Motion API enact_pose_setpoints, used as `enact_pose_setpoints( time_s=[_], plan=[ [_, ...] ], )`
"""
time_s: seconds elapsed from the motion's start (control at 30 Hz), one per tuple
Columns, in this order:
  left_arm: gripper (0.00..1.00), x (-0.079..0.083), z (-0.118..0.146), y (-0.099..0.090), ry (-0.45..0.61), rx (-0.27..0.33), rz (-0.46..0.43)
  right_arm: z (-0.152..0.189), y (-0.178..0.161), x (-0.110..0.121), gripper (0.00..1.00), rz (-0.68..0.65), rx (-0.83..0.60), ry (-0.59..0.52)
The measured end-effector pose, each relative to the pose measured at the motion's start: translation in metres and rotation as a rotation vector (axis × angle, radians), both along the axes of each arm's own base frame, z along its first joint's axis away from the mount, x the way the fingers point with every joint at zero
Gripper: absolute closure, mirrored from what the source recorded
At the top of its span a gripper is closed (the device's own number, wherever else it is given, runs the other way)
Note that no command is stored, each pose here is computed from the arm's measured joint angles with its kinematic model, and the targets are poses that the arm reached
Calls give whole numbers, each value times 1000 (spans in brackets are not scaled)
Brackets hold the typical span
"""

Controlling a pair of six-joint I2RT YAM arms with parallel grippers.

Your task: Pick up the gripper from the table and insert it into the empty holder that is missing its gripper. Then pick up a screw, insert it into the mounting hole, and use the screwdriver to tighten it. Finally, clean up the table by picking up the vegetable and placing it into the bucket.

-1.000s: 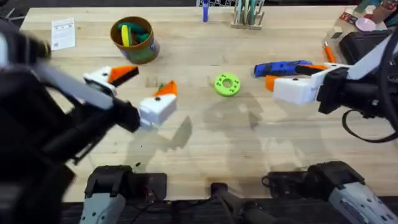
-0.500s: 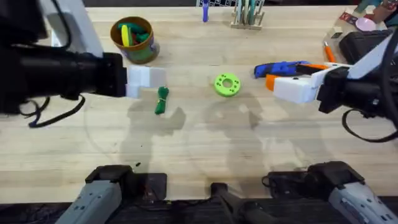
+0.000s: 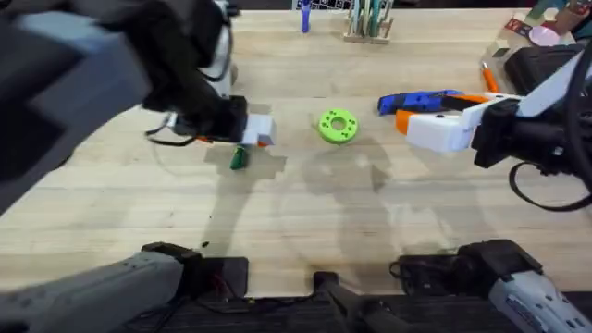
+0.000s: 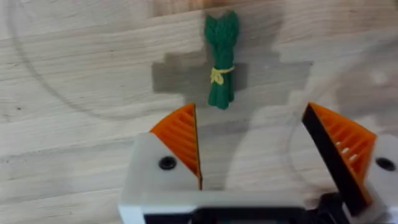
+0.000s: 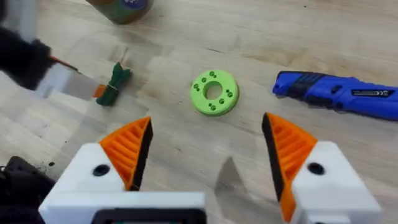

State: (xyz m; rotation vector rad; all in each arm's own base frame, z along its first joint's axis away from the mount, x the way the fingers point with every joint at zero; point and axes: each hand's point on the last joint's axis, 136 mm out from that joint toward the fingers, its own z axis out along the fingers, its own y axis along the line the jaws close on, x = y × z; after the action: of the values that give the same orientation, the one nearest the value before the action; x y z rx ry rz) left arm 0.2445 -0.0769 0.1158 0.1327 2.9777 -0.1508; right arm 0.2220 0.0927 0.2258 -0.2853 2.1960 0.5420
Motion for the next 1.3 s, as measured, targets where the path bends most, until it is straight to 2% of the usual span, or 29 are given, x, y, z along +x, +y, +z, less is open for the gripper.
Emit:
enact_pose_setpoints(
  time_s=[0.13, 0.3, 0.5, 0.53, 0.57, 0.63, 0.7, 0.73, 0.77, 1.0, 1.1, 1.2, 1.3],
  plan=[
    [14, 11, -28, -2, 64, 41, 33, 0, -1, 1, 9, -6, -5, 0],
    [14, 28, -58, -4, 95, 65, 60, 0, -2, 1, 8, -9, -7, -1],
    [16, 31, -86, -3, 165, 94, 66, -1, -2, 1, 8, -9, -7, 0],
    [70, 34, -85, -4, 155, 93, 69, 0, -2, 1, 9, -9, -7, -1],
    [204, 35, -86, -4, 155, 92, 71, -1, -2, 1, 9, -9, -7, 0],
    [494, 36, -86, -5, 156, 90, 70, 0, -2, 1, 9, -9, -7, -1],
    [832, 37, -85, -5, 155, 91, 73, 0, -2, 1, 9, -9, -7, -1],
    [948, 37, -84, -5, 154, 91, 73, 0, -2, 1, 9, -9, -7, -1],
    [977, 37, -84, -5, 154, 92, 77, -1, -2, 1, 9, -9, -7, 0],
    [983, 30, -82, 0, 181, 110, 106, -1, -2, 1, 11, -10, -7, 0],
    [983, 28, -66, 4, 168, 110, 118, -1, -2, 1, 9, -9, -7, 0],
    [984, 46, -27, 9, 53, 95, 144, 0, -2, 1, 9, -9, -7, -1],
    [984, 72, 25, 18, -125, 85, 184, -1, -2, 1, 10, -9, -7, -1]
  ],
)
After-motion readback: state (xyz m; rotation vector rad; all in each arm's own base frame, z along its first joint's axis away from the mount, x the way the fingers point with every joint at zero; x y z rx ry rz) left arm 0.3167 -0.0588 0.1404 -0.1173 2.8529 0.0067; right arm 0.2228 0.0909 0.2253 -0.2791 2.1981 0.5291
